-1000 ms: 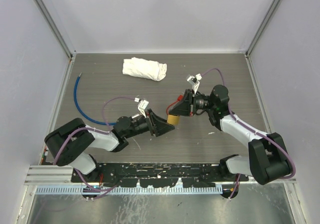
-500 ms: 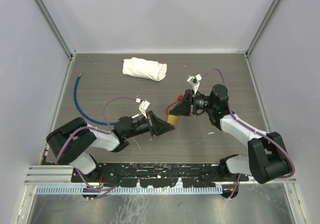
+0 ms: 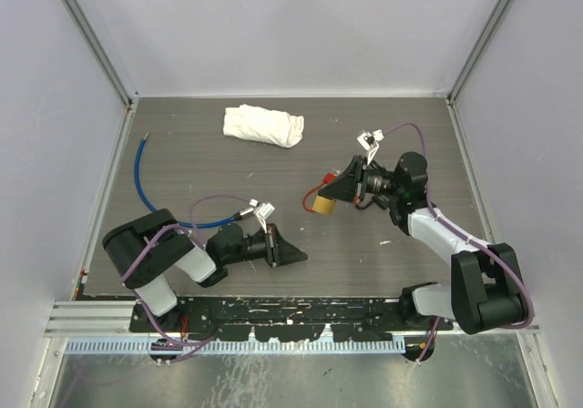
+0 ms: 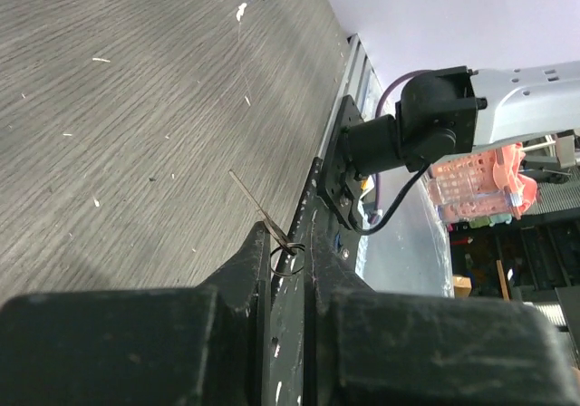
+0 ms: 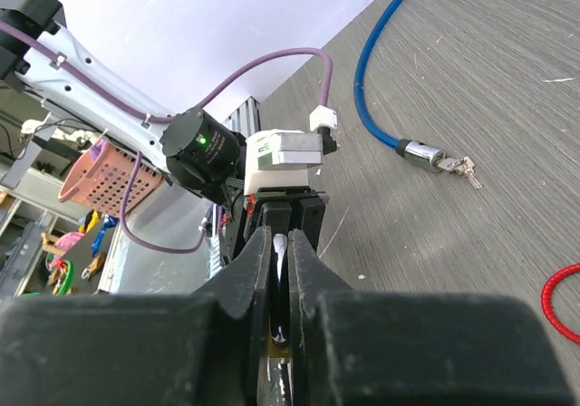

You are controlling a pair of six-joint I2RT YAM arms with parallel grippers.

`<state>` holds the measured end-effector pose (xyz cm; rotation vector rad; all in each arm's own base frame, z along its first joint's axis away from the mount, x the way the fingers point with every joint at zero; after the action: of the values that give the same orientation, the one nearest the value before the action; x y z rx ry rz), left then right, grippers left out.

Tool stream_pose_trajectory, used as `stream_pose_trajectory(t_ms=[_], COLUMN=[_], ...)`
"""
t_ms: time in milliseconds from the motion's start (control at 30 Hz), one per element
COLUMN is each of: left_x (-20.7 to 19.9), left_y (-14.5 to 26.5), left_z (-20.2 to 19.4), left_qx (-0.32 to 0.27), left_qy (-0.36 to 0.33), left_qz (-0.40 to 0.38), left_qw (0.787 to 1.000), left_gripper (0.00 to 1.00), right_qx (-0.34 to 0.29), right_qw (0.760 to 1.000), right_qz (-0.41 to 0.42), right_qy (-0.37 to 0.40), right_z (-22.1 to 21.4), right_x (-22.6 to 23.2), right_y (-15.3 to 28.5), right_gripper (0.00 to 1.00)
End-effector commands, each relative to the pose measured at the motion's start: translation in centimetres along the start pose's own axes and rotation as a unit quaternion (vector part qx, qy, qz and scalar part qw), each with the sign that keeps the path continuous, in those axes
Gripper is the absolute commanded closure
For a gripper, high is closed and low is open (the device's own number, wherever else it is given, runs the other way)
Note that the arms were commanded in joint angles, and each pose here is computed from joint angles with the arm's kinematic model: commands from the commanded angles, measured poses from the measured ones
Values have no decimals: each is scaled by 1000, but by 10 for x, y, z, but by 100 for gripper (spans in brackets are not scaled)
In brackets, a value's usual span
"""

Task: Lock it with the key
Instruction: Remove the key from the lock, then place the lock at the center of the board.

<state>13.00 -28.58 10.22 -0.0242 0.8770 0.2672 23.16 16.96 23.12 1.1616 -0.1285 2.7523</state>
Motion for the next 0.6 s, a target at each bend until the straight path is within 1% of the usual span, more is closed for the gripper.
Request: stream_pose_trajectory(t_ms=[0, 100, 233, 300, 400, 567], left_x=[-7, 5, 27, 36, 43, 46], left_y=[0, 2, 9, 17, 27, 37], left_z=[6, 5, 0, -7, -8, -7], left_qx=[-17, -5, 44, 84, 115, 125], left_qy=[-23, -7, 15, 15, 2, -5], left_qz=[-23, 17, 106, 161, 223, 260], left_qw=[999, 1000, 993, 983, 968, 958], left_gripper=[100, 100, 100, 99, 98, 96], right_qx=[-14, 7, 41, 58, 94, 164], right_qw=[1000, 999, 997, 996, 993, 982], right_qz=[-2, -40, -60, -70, -77, -96], right_qy=[17, 16, -4, -4, 4, 15], right_z=[7, 1, -13, -19, -28, -48], right_x=[-1, -22, -42, -49, -56, -68], right_y=[0, -1, -1, -2, -6, -16], right_gripper=[99, 99, 98, 97, 96, 94])
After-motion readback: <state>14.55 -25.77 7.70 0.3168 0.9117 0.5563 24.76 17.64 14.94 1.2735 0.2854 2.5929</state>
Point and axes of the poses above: each gripper's point midway between its finger pads, its own y axis back along the fingers, its own x axis along the line the jaws close on, z = x × y, the point moved 6 cm from there along y, back along the fingers, and after that the axes turned 6 degrees about -y, right-handed, at the moved point
